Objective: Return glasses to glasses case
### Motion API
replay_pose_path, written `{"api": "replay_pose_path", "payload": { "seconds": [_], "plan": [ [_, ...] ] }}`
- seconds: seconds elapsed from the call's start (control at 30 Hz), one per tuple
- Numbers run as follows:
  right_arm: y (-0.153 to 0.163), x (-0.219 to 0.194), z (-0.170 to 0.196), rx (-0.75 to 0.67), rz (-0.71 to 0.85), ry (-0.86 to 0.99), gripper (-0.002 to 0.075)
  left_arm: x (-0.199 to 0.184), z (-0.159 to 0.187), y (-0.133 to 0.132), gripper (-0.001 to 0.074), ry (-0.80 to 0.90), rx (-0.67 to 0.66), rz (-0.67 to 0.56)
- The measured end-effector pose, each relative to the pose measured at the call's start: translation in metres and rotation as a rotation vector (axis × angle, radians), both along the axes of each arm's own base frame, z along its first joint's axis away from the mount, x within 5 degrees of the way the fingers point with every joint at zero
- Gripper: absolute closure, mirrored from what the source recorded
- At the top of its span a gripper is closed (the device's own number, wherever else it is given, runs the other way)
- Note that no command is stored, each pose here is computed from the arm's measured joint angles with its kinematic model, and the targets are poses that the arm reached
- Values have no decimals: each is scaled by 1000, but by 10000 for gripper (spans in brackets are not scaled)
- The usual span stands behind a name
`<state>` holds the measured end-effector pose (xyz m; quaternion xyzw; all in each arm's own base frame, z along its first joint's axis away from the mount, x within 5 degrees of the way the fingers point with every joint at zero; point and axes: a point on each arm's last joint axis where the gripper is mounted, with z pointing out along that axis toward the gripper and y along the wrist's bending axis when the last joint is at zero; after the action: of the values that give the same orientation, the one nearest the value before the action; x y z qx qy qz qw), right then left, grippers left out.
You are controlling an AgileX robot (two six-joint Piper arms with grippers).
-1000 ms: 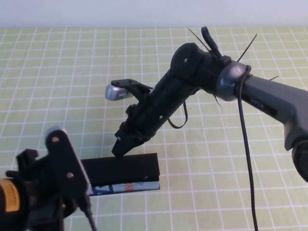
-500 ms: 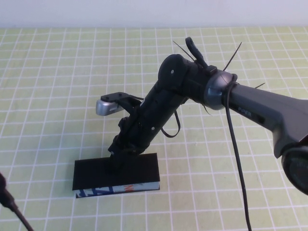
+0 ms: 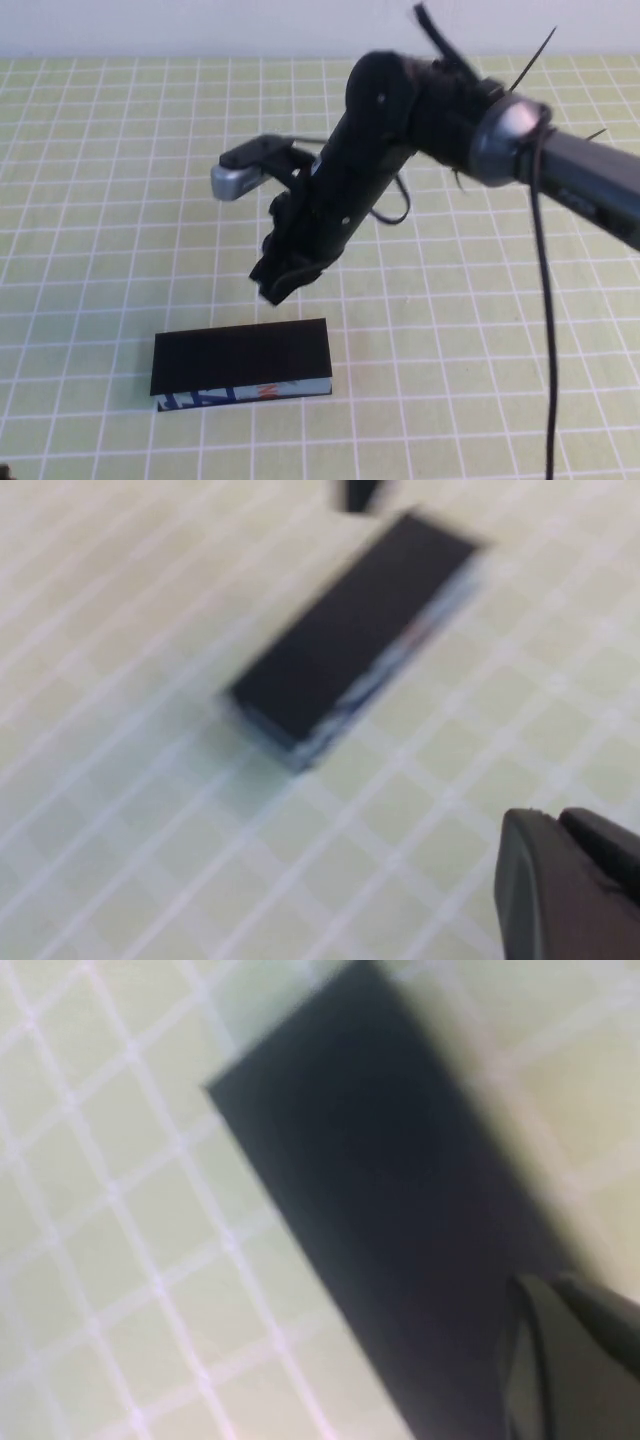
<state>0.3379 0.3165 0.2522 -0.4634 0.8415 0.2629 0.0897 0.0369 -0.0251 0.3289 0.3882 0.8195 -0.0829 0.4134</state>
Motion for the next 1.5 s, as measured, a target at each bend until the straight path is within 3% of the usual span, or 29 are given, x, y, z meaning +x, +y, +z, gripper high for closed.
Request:
{"api": "replay_pose_path", "payload": {
  "seconds": [0.1, 0.2, 0.43, 0.6, 0.77, 0.97, 1.27, 1.5],
  "plan": [
    [-26, -7, 50, -96, -77, -170, 741, -10, 1, -9, 736, 43, -66, -126],
    [-56, -16, 99, -178, -192, -351, 742, -11, 1, -10, 736, 29, -66, -152],
    [-114, -73, 203, -62, -367, -557, 741, 8, 5, 9, 736, -88, -9, 125],
    [-143, -110, 231, 25, -402, -625, 741, 12, 10, 11, 736, -123, -61, 203],
    [-171, -142, 216, 113, -480, -692, 742, 12, 13, 7, 736, -131, -125, 188],
    [-205, -175, 160, 213, -585, -810, 741, 12, 14, 5, 736, -135, -152, 183],
    [-235, -223, 99, 443, -590, -927, 742, 12, 14, 5, 736, -105, -201, 220],
    [-252, -243, 72, 422, -596, -910, 741, 12, 15, 5, 736, -87, -229, 242]
  ]
}}
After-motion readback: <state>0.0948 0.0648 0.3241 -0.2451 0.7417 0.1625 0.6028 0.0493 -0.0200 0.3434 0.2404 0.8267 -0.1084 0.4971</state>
